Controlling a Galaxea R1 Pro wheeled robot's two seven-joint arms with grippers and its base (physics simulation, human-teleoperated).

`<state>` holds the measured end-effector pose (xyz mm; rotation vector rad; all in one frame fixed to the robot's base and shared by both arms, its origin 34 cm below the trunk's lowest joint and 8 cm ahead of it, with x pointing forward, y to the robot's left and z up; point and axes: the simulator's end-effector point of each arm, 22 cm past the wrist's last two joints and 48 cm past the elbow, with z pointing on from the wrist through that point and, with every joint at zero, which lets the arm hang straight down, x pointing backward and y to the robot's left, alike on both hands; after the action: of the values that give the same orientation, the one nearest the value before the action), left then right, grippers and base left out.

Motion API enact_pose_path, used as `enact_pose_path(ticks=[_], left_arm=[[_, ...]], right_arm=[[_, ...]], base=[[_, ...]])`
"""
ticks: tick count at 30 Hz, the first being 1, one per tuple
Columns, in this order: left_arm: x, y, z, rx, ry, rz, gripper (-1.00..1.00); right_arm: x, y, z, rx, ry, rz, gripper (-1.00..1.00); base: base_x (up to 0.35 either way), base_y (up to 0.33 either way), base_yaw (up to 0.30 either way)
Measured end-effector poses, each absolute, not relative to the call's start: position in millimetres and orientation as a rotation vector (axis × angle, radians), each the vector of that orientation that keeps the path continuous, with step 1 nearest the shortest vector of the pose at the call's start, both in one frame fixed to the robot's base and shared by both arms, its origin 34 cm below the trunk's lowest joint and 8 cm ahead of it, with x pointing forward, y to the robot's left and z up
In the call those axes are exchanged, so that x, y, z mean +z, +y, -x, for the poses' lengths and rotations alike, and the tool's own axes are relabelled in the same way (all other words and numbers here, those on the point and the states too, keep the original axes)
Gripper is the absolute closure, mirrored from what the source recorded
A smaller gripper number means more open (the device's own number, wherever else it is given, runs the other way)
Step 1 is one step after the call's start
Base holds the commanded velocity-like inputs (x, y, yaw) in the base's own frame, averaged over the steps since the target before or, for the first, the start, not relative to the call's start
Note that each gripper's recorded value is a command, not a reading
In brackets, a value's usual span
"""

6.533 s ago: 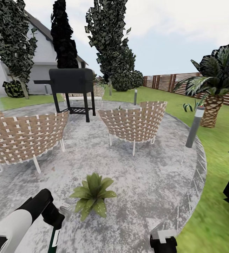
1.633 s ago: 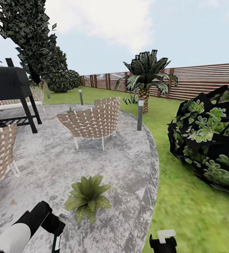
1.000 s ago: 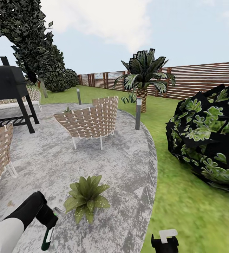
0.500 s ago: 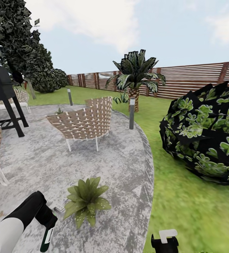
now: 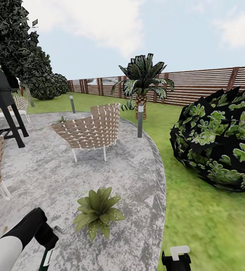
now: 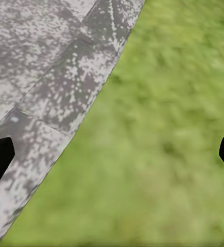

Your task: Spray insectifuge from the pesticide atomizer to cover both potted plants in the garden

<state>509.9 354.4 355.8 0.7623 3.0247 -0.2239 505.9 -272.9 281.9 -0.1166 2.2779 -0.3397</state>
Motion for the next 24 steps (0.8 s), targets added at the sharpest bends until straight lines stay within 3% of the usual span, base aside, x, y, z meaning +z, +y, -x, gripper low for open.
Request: enact_pose_path(ticks=[6,12,16,24], left_arm=[[359.9,352.5,-516.1,-0.216,3.011,-0.756,1.0],[359.2,351.7,-515.6,-0.22,3.013,-0.754,1.0],[357.6,351.5,-513.1,-0.22,3.017,-0.758,1.0],[349.9,353.7,-514.3,-0.159,3.01,-0.748,1.0]], right_arm=[[282.1,-273.5,-506.0,-0.339,2.277,0.12,-1.0],[282.0,-273.1,-506.1,-0.34,2.277,0.117,-1.0],[282.5,-273.3,-506.5,-0.34,2.276,0.116,-1.0],[283.0,-273.4,-506.9,-0.341,2.275,0.116,-1.0]], base=[[0.052,0.066,0.0],[0.069,0.303,-0.002],[0.002,0.313,-0.188],[0.0,0.032,-0.048]])
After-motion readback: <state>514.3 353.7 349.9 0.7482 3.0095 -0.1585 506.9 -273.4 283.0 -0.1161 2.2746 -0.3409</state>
